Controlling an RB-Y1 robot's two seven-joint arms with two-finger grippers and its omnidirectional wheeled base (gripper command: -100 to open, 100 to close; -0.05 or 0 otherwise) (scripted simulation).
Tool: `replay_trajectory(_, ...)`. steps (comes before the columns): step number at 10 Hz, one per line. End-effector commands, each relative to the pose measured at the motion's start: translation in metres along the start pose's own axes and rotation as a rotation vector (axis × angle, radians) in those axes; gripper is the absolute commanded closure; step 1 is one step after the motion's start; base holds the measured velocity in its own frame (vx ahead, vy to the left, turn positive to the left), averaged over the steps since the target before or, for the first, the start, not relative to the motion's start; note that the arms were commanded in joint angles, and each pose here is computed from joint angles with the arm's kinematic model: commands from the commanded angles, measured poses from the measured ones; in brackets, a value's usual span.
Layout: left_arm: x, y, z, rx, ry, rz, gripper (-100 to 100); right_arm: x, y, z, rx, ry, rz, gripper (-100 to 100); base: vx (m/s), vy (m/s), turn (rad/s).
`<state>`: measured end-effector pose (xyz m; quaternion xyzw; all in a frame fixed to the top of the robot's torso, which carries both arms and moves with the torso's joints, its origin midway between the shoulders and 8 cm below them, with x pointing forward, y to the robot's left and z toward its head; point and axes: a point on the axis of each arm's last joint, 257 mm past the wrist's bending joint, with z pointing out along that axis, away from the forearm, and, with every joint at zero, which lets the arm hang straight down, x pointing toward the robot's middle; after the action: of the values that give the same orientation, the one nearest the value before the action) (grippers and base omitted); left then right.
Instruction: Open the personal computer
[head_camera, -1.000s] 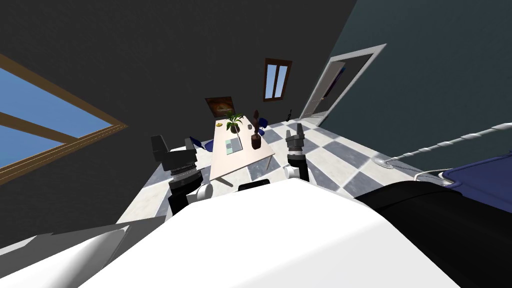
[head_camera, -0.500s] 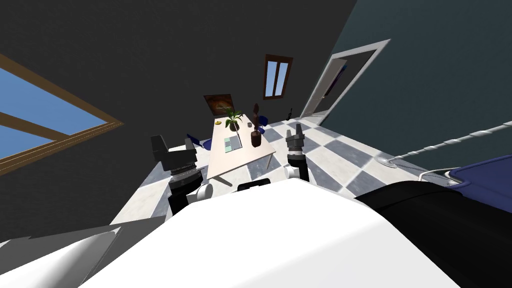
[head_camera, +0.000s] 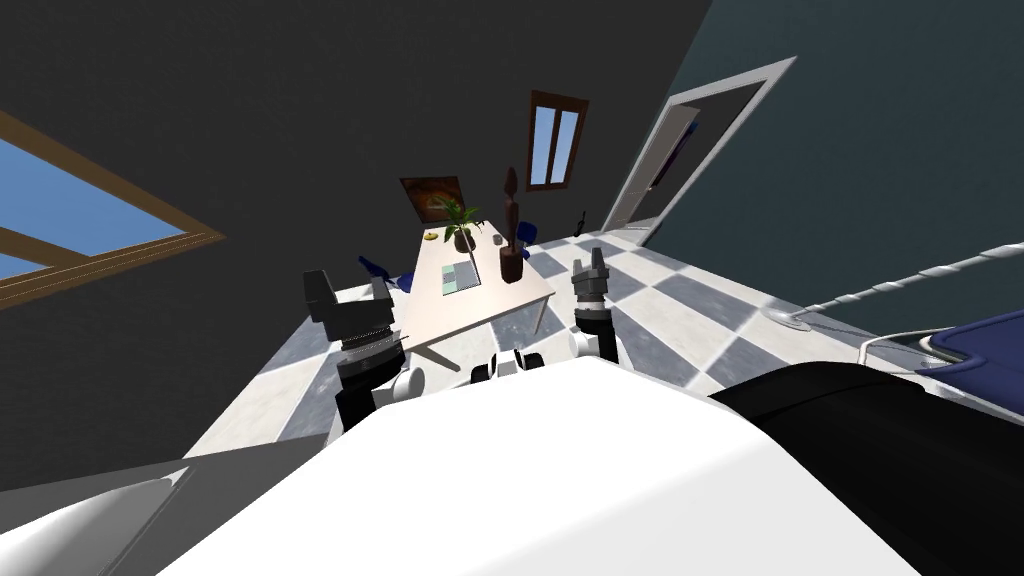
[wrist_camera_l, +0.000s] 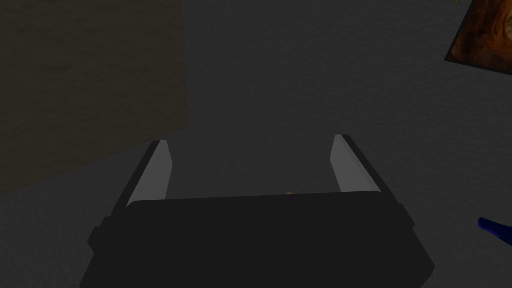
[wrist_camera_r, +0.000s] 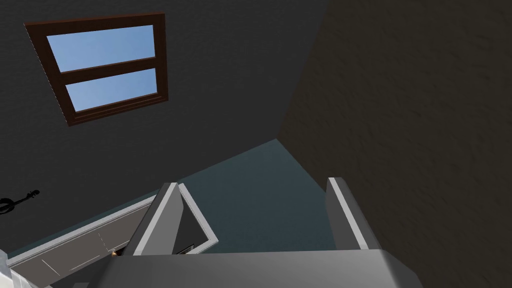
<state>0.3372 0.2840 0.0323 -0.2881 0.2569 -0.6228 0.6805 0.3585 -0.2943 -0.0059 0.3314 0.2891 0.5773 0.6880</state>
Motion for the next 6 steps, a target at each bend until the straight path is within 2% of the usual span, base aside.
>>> replay_trajectory(1, -0.001, 0.012, 0.001, -0.038, 0.041, 0.045, -100, 0.000, 0.000, 0.000, 0.000, 0.000, 0.000, 0, 0.008, -0.036, -0.085)
replay_trajectory(2, -0.007, 0.026, 0.002, -0.077, 0.055, 0.088, -100, 0.000, 0.000, 0.000, 0.000, 0.000, 0.000, 0, 0.015, -0.059, -0.160)
replay_trajectory(3, -0.011, 0.034, 0.003, -0.099, 0.057, 0.111, -100, 0.000, 0.000, 0.000, 0.000, 0.000, 0.000, 0, 0.030, -0.077, -0.161)
replay_trajectory(6, -0.029, 0.058, 0.004, -0.173, 0.047, 0.182, -100, 0.000, 0.000, 0.000, 0.000, 0.000, 0.000, 0, 0.027, -0.070, -0.132)
